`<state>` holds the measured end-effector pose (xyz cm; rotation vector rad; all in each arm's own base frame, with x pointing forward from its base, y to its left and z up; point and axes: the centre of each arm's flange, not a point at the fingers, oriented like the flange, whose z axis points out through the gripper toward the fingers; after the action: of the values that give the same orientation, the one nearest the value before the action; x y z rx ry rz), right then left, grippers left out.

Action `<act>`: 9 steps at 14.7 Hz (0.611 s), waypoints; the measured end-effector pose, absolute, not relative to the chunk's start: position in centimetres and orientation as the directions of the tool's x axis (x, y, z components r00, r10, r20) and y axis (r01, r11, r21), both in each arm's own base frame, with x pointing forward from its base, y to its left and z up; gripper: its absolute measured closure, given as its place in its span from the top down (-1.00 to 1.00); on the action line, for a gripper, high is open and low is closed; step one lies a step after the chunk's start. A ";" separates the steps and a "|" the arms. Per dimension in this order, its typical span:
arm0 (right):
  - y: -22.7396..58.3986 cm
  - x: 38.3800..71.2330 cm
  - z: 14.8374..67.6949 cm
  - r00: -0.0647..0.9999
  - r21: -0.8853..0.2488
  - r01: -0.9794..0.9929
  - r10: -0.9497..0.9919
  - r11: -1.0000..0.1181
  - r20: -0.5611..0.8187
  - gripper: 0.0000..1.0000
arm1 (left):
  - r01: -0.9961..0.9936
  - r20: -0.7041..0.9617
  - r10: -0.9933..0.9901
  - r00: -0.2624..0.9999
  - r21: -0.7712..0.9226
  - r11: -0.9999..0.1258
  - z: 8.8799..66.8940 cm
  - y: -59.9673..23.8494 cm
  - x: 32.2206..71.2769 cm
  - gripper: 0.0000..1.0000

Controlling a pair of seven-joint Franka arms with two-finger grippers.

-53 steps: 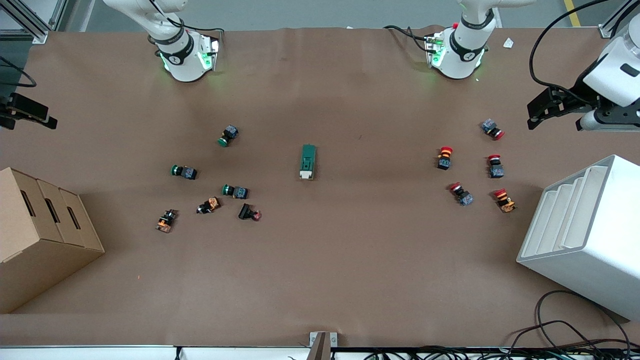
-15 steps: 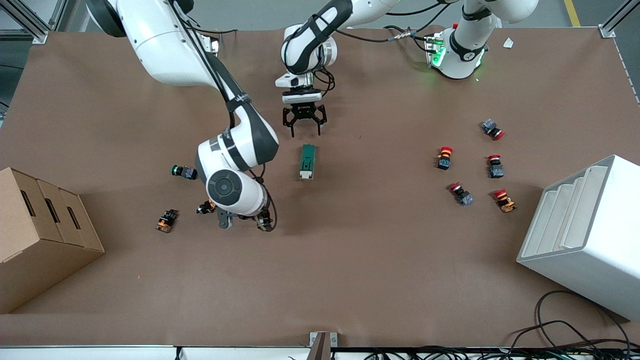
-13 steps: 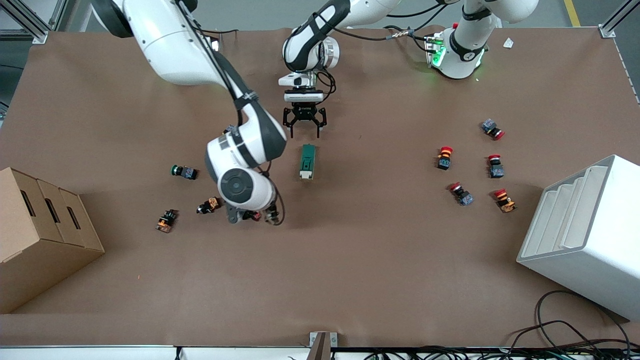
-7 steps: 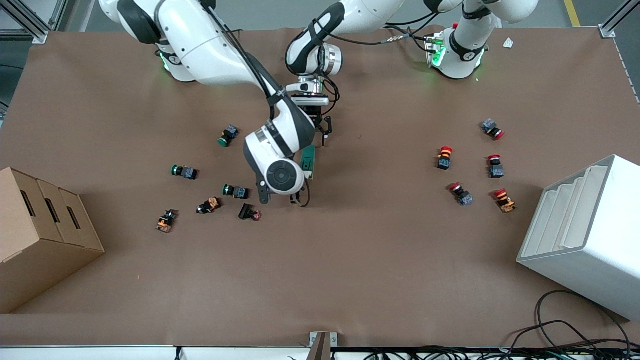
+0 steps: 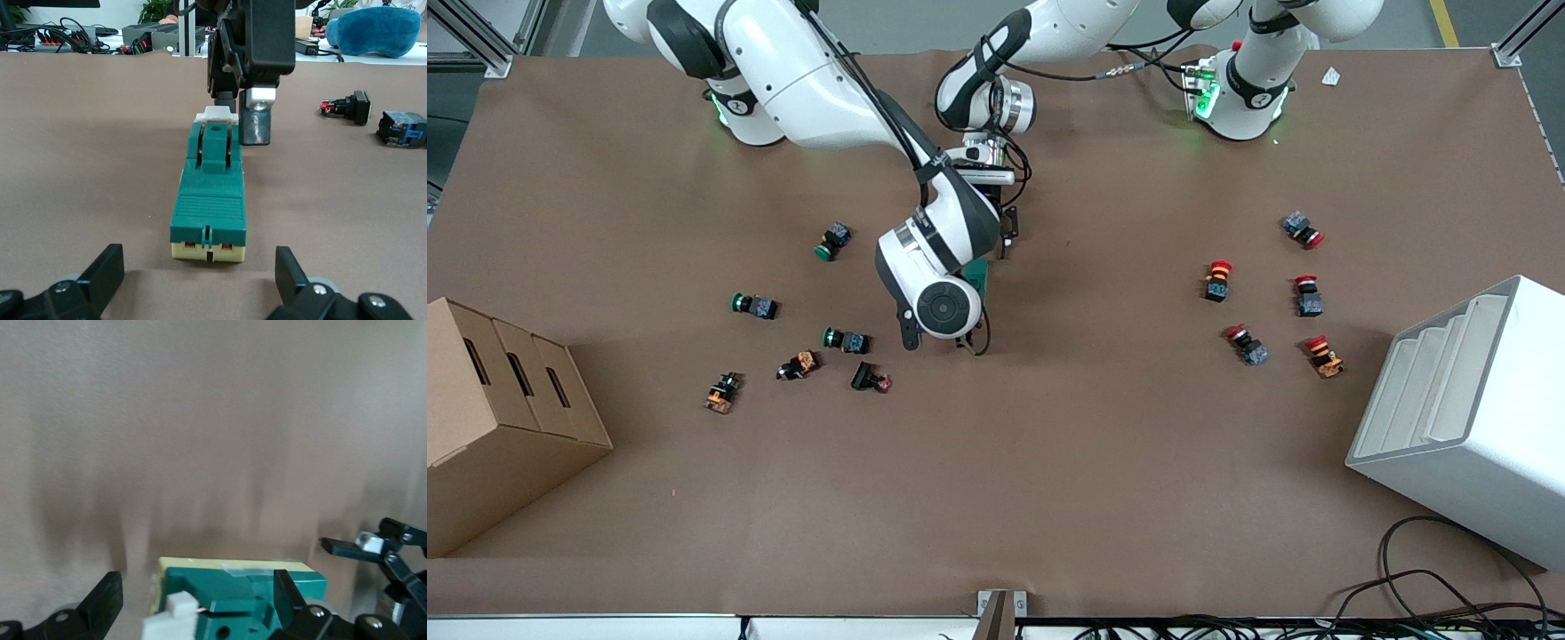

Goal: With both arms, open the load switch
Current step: 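Press the white switch handle down with the right gripper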

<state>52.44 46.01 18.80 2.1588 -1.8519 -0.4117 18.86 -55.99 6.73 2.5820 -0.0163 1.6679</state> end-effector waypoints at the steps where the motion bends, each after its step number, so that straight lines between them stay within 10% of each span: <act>1: 46.3 52.0 19.0 0.151 0.395 -0.906 -0.988 -0.154 -0.039 1.00 | -0.045 0.911 0.028 0.412 0.051 -0.998 6.7 -56.0 18.9 1.00; 9: 48.5 49.9 26.2 0.191 0.423 -0.881 -0.977 -0.213 -0.092 1.00 | -0.046 0.911 0.028 0.412 0.052 -0.998 6.7 -56.0 18.9 1.00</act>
<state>49.87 48.54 26.18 2.1942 -1.7684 -0.5004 18.85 -55.99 6.72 2.5817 -0.0158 1.6678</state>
